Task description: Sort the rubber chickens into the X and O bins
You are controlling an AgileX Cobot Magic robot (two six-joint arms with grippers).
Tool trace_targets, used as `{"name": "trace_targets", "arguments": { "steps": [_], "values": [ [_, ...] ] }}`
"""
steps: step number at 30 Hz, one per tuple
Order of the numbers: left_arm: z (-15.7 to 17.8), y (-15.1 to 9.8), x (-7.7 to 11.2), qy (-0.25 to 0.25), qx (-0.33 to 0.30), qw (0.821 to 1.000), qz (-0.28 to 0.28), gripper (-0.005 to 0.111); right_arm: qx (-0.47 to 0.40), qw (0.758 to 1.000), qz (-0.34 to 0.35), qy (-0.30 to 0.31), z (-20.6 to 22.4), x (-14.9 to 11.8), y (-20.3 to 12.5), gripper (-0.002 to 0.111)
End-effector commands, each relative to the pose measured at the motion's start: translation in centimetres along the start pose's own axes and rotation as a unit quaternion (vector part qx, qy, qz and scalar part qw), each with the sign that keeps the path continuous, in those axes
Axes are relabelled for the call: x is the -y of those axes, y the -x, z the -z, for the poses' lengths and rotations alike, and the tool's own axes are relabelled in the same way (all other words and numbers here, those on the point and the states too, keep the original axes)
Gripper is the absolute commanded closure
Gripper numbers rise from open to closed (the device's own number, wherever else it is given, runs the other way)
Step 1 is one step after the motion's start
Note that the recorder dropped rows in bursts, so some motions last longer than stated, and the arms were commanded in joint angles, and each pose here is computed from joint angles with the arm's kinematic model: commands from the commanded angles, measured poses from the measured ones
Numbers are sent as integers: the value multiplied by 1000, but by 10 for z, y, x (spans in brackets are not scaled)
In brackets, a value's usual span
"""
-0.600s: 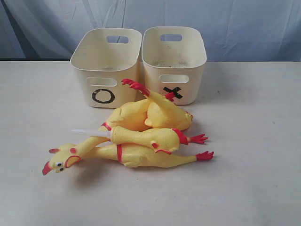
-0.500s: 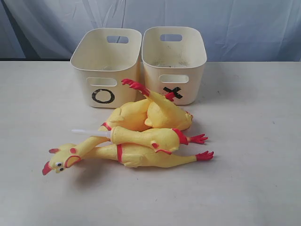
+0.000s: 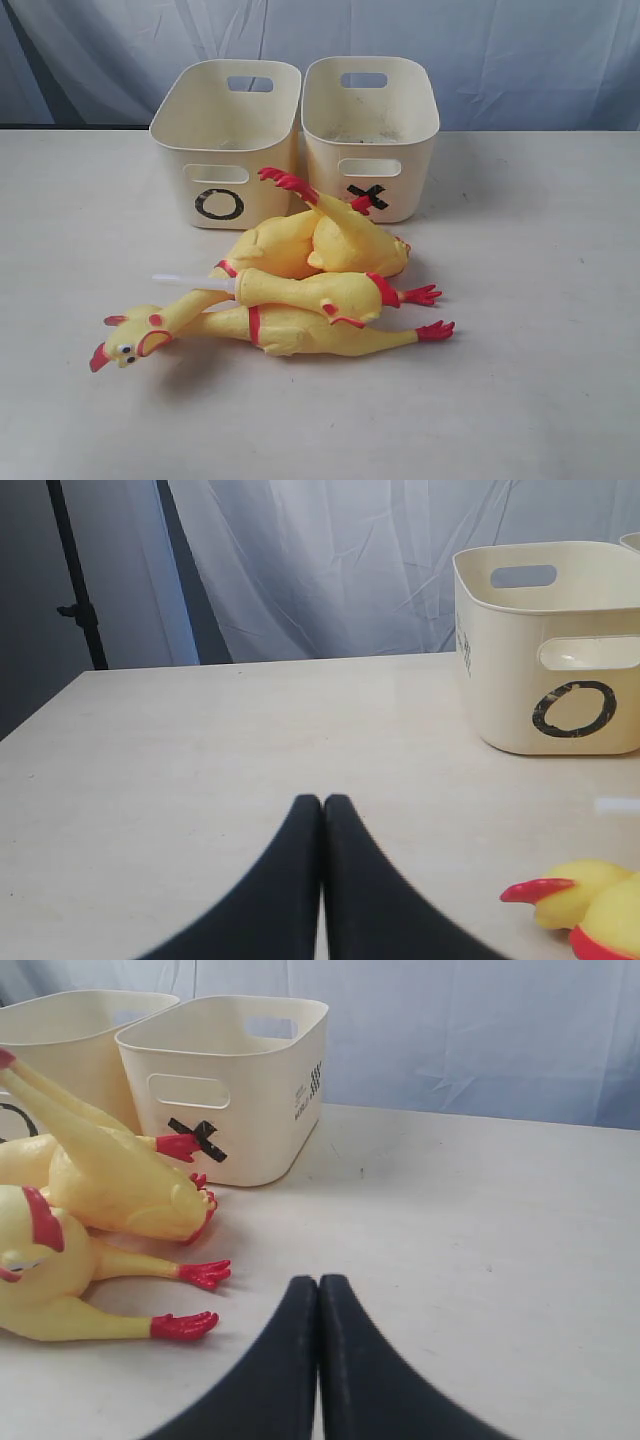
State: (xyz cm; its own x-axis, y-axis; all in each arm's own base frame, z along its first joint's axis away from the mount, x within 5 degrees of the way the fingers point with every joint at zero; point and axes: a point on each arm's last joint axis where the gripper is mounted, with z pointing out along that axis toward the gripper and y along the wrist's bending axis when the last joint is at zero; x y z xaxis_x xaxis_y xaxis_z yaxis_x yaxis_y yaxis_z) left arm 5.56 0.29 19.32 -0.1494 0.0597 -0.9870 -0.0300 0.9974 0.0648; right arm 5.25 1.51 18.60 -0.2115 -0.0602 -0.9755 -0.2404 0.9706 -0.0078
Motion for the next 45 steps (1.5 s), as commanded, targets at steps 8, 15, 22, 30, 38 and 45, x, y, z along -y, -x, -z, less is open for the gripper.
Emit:
{"name": "trace_targets", "arguments": {
  "steps": [8,15,22,30,38,45],
  "values": [
    [0,-1,0,0,3,1000,-3,107,5,1000,-2,-2,0,0,0,109],
    [0,-1,0,0,3,1000,-3,107,5,1000,-2,-2,0,0,0,109],
    [0,-1,0,0,3,1000,-3,107,27,999,35,-17,0,3,4,109],
    [0,-1,0,0,3,1000,-3,107,107,993,32,-31,2,5,19,109],
    [0,-1,0,0,3,1000,-3,107,168,967,-190,-8,5,7,29,109],
    [0,-1,0,0,3,1000,-3,107,170,964,-205,-6,5,7,29,109]
  ]
}}
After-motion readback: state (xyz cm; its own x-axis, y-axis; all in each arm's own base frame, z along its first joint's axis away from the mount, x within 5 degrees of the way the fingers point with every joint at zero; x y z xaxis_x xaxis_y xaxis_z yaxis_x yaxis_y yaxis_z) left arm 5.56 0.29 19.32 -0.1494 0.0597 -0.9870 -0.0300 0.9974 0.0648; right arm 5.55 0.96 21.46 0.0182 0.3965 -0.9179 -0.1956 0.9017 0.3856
